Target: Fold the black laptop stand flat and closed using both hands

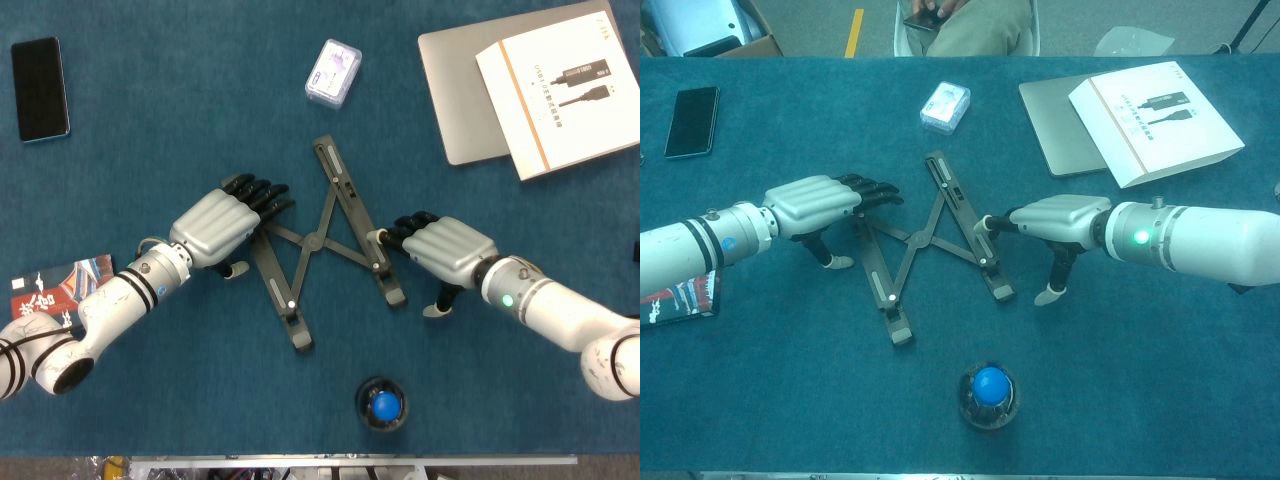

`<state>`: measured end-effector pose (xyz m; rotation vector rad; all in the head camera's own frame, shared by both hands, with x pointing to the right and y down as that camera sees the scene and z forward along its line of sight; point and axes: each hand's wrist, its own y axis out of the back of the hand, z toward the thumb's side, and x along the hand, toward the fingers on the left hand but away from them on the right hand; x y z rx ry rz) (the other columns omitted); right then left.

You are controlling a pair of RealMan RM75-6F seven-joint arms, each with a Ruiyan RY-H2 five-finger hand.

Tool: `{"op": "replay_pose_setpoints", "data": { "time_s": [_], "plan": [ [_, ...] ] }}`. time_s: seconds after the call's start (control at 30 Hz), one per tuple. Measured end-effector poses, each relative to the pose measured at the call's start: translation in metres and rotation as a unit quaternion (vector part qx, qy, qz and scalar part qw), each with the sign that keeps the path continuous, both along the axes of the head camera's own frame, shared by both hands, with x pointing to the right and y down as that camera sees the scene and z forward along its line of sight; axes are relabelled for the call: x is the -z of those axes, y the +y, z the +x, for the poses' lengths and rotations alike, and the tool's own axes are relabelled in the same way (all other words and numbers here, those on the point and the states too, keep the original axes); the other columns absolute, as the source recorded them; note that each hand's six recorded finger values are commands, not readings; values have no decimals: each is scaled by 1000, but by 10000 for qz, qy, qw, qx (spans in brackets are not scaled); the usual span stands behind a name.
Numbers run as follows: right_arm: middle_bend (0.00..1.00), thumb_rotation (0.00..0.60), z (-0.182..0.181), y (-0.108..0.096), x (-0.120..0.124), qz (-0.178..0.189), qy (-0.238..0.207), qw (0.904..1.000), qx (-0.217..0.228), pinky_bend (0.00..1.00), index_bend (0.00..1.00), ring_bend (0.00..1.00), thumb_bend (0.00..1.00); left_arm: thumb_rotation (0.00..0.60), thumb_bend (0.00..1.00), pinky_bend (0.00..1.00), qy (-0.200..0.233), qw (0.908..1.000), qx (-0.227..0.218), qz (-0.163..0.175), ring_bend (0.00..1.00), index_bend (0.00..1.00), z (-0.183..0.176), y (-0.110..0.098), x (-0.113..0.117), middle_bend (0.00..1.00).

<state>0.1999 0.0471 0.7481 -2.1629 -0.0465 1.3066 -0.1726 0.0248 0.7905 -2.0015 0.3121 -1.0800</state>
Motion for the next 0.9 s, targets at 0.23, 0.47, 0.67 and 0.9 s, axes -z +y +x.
{"op": "replay_pose_setpoints", "data": {
  "time_s": [0.23, 0.47, 0.67, 0.9],
  "plan": [
    [107, 600, -2, 2, -1, -20, -54, 10000, -12, 59, 0, 0, 106, 600, 249, 0, 48, 9999, 97, -69, 0, 0, -1, 0, 0, 0],
    [96, 600, -5, 4, -2, -17, -116, 9999, -23, 58, 0, 0, 105, 600, 249, 0, 96, 9998, 157, -108, 0, 0, -1, 1, -1, 0],
    [94, 600, -8, 5, -3, -19, -175, 9998, -30, 58, 0, 0, 105, 600, 249, 0, 181, 9995, 220, -133, 0, 0, 1, -1, 2, 0],
    [87, 600, -13, 6, -4, -31, -272, 9996, -53, 58, 0, 0, 105, 600, 249, 0, 235, 9992, 266, -187, 0, 0, 3, -1, 3, 0]
  ]
}}
